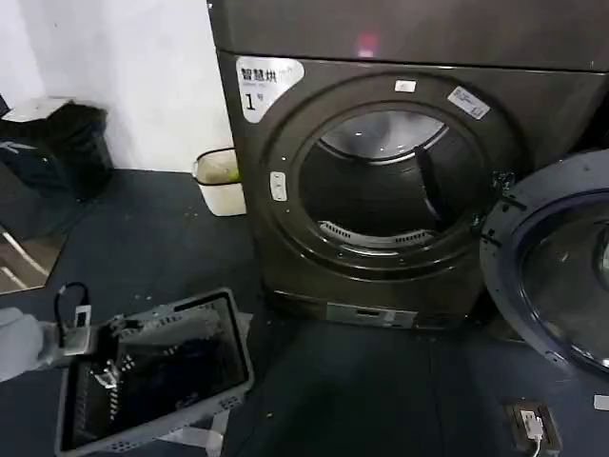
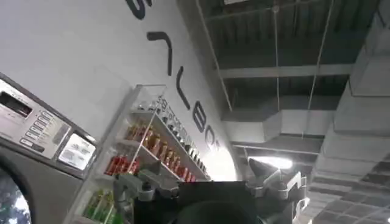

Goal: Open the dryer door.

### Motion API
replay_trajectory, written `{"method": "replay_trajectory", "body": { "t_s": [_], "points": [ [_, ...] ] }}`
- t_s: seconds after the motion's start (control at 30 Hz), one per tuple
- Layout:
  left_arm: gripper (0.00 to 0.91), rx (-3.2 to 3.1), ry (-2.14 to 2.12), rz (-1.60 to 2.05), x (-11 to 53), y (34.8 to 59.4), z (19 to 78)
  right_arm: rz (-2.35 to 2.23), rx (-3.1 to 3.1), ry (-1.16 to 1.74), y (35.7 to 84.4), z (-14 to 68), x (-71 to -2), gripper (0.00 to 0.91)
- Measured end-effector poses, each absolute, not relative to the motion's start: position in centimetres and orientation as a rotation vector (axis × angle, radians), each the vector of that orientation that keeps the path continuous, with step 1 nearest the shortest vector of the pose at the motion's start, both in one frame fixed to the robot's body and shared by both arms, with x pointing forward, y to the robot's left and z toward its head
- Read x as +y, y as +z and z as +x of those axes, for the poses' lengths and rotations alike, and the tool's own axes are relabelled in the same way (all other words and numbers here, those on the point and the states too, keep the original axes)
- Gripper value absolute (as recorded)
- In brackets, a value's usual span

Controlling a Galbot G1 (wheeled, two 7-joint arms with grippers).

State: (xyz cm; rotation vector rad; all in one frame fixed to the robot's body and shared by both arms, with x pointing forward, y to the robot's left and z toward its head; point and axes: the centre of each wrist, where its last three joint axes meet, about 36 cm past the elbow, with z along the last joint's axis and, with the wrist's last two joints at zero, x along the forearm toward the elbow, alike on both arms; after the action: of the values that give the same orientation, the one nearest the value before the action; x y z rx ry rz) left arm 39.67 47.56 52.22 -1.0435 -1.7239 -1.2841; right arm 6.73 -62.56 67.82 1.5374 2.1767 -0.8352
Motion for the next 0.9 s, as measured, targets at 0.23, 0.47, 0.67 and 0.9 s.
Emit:
{"method": "replay_trajectory", "body": {
  "t_s": [0.23,0.47,0.67,0.9],
  "points": [
    [0.907,-1.739,-1.301,-1.033,47.41,52.29,39.92,1.534,2.175,-0.841,67.87,6.7,-62.42,0.907],
    [0.907,-1.732,-1.282,-1.053,48.05,52.15,40.13,1.529,2.176,-0.838,67.74,6.82,-62.33,0.907],
    [0.907,-1.707,-1.286,-1.096,47.73,52.38,39.79,1.532,2.166,-0.849,67.82,6.6,-62.15,0.907],
    [0.907,-1.686,-1.306,-1.105,47.69,52.14,39.6,1.537,2.165,-0.86,67.89,6.29,-62.04,0.907]
  ]
}}
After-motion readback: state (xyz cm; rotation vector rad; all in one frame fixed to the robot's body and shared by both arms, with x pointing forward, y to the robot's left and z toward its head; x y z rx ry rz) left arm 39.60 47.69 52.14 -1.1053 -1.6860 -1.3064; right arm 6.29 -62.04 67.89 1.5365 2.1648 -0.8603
